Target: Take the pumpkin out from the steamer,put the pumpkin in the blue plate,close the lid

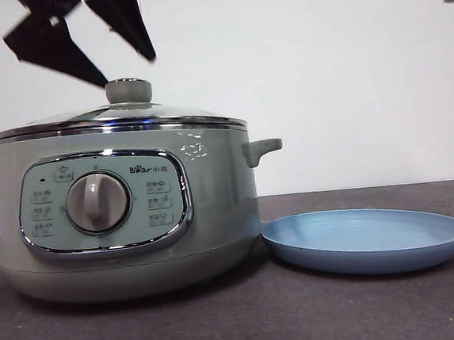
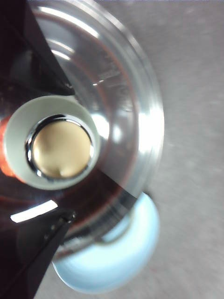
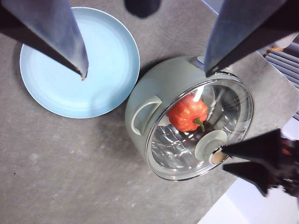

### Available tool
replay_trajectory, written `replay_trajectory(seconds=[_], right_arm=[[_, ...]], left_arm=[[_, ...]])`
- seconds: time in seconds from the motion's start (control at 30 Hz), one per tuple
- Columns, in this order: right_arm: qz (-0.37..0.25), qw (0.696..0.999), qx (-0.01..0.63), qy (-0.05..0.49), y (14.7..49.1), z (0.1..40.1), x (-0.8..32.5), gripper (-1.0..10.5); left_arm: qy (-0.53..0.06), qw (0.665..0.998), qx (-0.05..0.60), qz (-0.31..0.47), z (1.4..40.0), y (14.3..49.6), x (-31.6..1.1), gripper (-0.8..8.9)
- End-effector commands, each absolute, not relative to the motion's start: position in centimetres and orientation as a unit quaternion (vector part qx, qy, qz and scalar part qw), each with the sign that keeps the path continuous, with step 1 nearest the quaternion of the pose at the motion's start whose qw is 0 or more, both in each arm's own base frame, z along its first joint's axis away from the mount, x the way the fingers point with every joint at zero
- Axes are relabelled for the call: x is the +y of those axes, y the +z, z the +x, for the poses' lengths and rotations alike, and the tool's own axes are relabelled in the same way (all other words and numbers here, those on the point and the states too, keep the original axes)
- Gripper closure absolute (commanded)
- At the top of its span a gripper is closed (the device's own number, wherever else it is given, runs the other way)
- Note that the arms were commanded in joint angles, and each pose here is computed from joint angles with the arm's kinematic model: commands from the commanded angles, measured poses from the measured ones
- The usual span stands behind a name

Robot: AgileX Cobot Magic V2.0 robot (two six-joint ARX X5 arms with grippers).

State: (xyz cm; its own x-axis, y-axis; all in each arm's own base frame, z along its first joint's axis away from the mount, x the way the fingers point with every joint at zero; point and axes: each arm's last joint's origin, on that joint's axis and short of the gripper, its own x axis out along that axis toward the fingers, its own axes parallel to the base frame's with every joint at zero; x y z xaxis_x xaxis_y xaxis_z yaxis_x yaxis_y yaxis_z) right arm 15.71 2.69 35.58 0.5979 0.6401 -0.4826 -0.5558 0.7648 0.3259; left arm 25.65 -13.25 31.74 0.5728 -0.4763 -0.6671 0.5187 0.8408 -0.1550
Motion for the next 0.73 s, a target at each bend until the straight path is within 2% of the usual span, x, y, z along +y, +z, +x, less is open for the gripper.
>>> replay_trajectory(seconds=[0.03, 0.33, 0.5, 0.57, 0.73], right_arm=[[0.072, 0.891, 0.297, 0.335, 35.65, 15.74, 2.72, 5.4], [0.072, 0.891, 0.297, 0.335, 35.65, 15.74, 2.71, 5.4], [0.072, 0.891, 0.297, 0.335, 35.65, 15.74, 2.71, 5.4], [0.072, 0.891, 0.297, 0.335, 35.65, 15.74, 2.71, 5.4], [0.072, 0.891, 0.297, 0.335, 35.65, 15.74, 2.72, 5.4]], left_arm=[[-0.287, 0.879, 0.377, 0.047, 26.01, 30.94, -13.72, 4.05], [-0.289, 0.877, 0.378, 0.069, 25.89, 30.59, -14.39, 4.26], [-0.292, 0.876, 0.374, 0.088, 25.87, 30.57, -14.42, 7.40], [-0.294, 0.875, 0.372, 0.094, 25.86, 30.56, -14.41, 8.33], [-0.294, 0.875, 0.372, 0.094, 25.86, 30.57, -14.41, 8.22]])
